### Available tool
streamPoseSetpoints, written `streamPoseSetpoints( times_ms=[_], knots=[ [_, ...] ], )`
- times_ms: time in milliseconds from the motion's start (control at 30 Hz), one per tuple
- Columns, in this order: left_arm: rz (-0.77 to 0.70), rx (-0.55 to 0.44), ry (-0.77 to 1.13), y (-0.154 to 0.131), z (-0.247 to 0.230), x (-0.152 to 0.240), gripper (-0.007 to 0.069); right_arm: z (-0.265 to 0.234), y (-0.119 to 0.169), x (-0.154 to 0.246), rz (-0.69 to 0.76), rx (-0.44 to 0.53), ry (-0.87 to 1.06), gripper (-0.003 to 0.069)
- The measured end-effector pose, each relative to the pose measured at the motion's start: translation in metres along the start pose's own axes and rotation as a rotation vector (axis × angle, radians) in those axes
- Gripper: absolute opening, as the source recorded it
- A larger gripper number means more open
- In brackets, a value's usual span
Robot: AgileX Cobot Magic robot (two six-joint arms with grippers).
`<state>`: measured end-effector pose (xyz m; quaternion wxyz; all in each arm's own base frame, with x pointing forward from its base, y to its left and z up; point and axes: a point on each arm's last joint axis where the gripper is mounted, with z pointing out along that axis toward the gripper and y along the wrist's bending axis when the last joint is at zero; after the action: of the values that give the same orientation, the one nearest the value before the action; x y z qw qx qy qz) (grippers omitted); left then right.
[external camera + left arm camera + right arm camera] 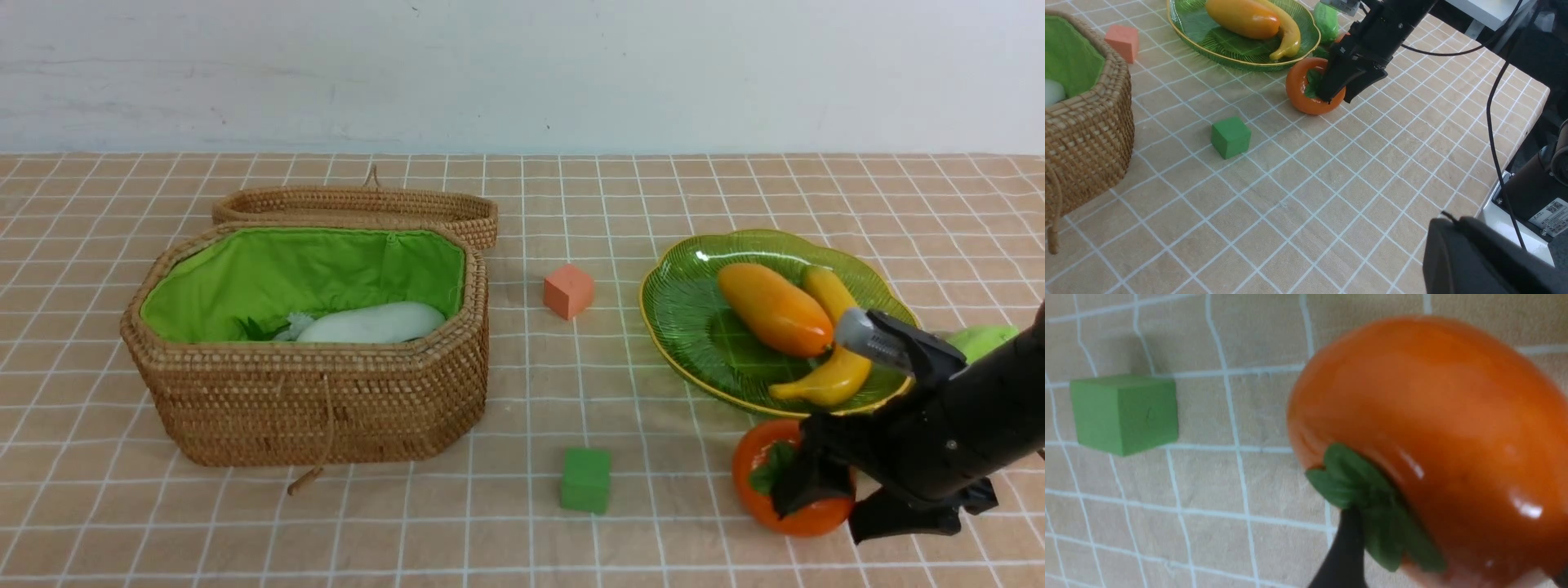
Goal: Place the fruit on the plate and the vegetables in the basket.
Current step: Grab a tomato with your right arm and place it on the plate on the right.
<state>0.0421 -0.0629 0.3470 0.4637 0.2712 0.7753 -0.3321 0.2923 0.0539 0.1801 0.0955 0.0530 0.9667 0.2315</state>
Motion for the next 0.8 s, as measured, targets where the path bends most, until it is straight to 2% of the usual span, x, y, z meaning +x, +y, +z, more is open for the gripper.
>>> streamPoseSetpoints(
  times_ms=[333, 500, 800],
  knots=[
    [0.000, 0.000, 0.000, 0.000, 0.000, 0.000, -0.0013, -0.019, 0.013, -0.022, -0.087, 0.010, -0.024, 0.0638],
    [-0.005, 0.004, 0.000, 0.000, 0.000, 0.000, -0.0013, -0.021, 0.009, -0.024, -0.089, 0.058, -0.034, 0.0636],
    [-0.015, 0.011, 0.000, -0.001, 0.000, 0.000, -0.0013, -0.005, 0.002, -0.032, -0.047, 0.069, -0.050, 0.0633]
  ],
)
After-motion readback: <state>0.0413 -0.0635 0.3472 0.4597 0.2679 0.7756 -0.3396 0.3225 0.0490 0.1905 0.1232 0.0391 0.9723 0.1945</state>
